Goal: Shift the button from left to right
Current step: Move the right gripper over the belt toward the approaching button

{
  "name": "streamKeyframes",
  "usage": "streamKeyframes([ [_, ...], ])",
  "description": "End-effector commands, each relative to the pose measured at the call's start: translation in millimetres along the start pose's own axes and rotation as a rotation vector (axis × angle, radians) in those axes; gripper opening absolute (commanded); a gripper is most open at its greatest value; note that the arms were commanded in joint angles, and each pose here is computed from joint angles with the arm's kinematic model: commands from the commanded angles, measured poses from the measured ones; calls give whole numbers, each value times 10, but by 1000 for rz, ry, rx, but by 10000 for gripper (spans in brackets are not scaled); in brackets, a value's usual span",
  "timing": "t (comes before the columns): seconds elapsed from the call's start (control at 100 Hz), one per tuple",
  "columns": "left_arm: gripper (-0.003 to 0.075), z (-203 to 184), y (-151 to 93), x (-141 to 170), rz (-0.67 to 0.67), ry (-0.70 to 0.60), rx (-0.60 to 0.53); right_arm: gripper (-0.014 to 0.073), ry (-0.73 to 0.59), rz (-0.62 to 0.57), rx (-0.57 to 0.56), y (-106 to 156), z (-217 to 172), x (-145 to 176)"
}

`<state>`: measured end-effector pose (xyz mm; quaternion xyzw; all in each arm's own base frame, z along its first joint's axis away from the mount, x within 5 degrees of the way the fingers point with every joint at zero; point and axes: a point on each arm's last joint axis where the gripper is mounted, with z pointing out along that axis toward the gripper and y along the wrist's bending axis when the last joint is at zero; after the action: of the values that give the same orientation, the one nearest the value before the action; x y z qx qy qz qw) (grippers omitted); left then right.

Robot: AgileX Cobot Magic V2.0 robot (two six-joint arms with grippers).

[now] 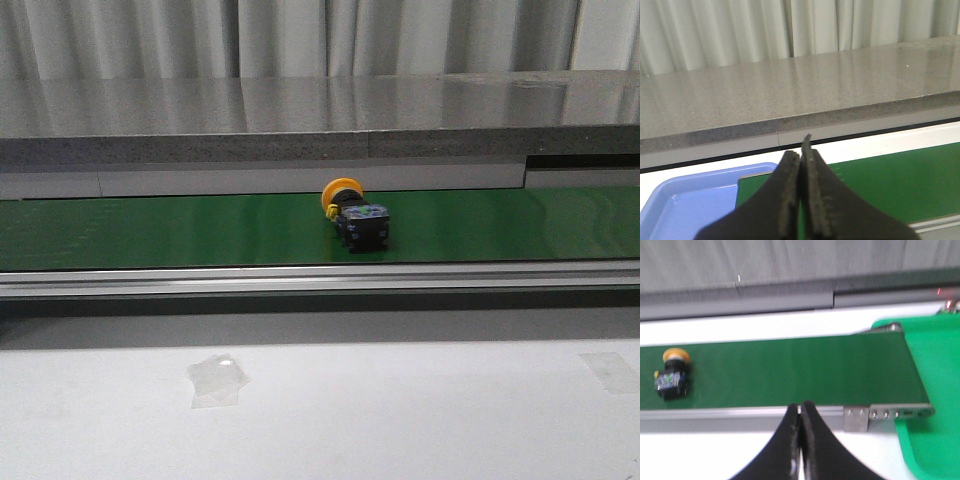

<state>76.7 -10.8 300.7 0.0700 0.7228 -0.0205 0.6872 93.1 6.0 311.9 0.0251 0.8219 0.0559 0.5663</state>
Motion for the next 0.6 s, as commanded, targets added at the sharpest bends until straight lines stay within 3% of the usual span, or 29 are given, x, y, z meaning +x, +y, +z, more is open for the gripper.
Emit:
streamKeyframes([
  [0.0, -20, -16, 26, -160, -13, -98, -22, -68, 60, 2, -1, 40, 75, -298],
  [0.23, -20, -16, 26, -160, -13, -98, -22, -68, 332, 3, 15, 70, 323, -522],
  [0.59, -20, -16, 26, -160, -13, -98, -22, -68, 481, 13, 26, 55, 643, -441],
])
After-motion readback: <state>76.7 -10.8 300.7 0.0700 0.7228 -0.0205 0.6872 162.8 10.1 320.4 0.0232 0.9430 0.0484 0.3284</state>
